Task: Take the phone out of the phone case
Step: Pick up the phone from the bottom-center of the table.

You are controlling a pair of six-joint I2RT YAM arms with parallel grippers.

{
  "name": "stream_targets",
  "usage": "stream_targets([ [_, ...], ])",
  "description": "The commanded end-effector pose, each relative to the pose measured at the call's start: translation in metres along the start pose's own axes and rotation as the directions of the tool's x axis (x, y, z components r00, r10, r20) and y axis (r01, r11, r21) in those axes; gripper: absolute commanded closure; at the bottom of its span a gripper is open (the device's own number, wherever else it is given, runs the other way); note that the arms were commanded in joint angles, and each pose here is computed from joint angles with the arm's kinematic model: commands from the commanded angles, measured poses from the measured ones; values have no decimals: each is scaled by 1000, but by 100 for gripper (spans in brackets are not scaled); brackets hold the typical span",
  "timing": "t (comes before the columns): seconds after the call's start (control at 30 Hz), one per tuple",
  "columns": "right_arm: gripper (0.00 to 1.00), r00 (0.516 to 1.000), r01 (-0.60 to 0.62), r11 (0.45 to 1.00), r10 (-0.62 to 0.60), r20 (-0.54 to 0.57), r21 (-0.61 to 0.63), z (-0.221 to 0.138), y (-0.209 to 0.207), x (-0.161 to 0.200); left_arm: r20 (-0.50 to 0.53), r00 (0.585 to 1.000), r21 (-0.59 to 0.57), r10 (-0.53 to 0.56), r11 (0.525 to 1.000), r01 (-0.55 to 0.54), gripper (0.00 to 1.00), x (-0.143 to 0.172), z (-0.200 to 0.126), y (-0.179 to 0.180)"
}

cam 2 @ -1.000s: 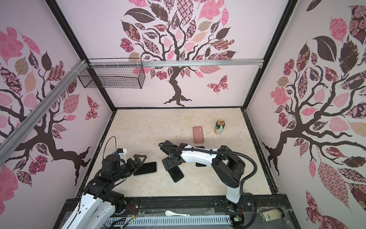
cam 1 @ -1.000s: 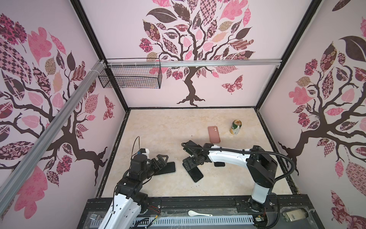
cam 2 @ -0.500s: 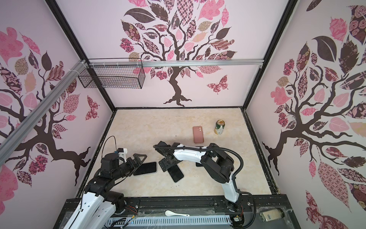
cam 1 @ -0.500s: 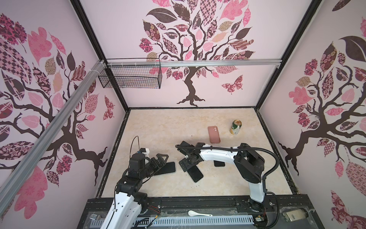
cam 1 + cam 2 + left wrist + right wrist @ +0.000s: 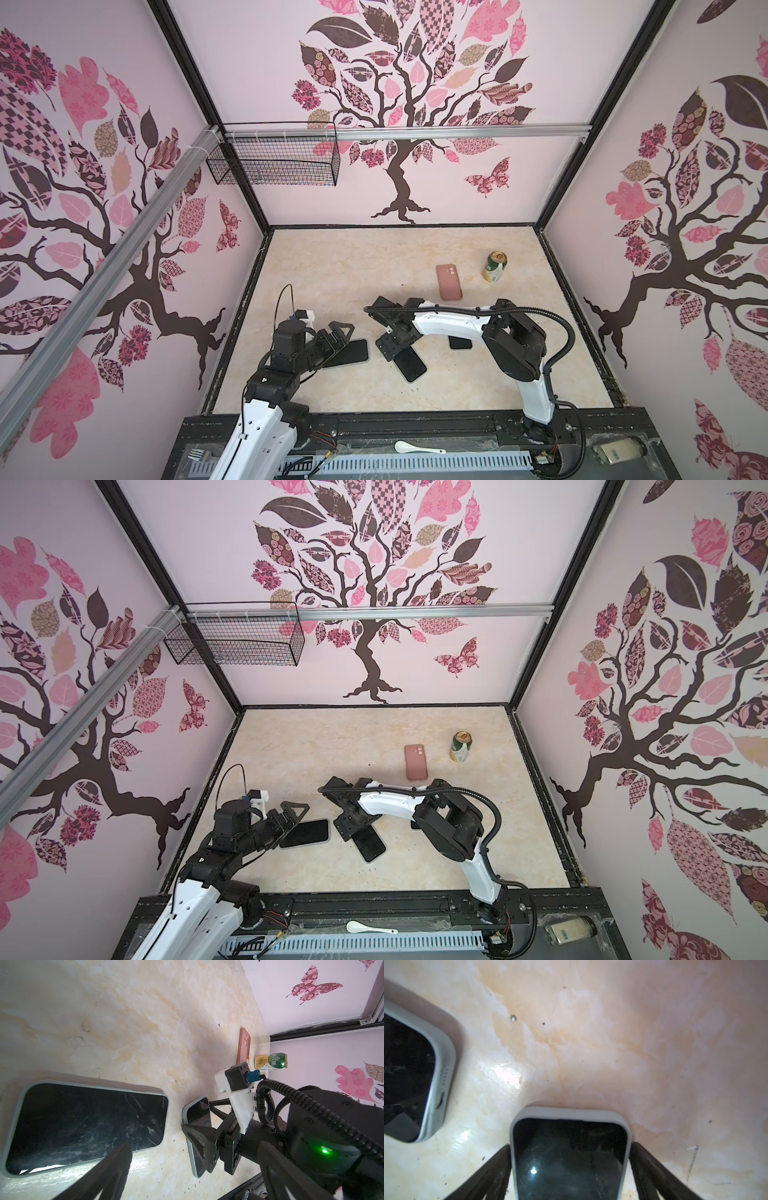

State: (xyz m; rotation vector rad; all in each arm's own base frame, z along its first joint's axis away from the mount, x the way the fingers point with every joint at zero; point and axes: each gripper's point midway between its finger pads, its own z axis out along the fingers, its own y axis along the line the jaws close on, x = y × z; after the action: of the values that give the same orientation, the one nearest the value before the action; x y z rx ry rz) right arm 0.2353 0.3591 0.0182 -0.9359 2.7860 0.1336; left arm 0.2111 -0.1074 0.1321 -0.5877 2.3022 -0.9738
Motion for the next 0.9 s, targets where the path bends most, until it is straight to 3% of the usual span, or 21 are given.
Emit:
stream_targets([
  [0.0,13,992,45,998,-41,-123,32,24,0,28,18,1000,-28,13,1000,-13,2,-1,2,9],
  [0.27,19,988,38,996,-26,-153,75,30,-8,35,34,999,-49,21,999,-19,2,-4,0,11],
  [0.53,30,994,0,997,9,-107,82,19,-8,27,31,999,-48,29,998,-28,2,-5,1,11],
  [0.77,57,988,-132,990,128,83,46,-23,-13,-2,1,994,0,114,994,-114,2,-8,6,-5],
  [0.87,77,957,-208,977,191,219,55,-50,-27,-18,-19,984,46,179,983,-178,2,-12,8,-23],
])
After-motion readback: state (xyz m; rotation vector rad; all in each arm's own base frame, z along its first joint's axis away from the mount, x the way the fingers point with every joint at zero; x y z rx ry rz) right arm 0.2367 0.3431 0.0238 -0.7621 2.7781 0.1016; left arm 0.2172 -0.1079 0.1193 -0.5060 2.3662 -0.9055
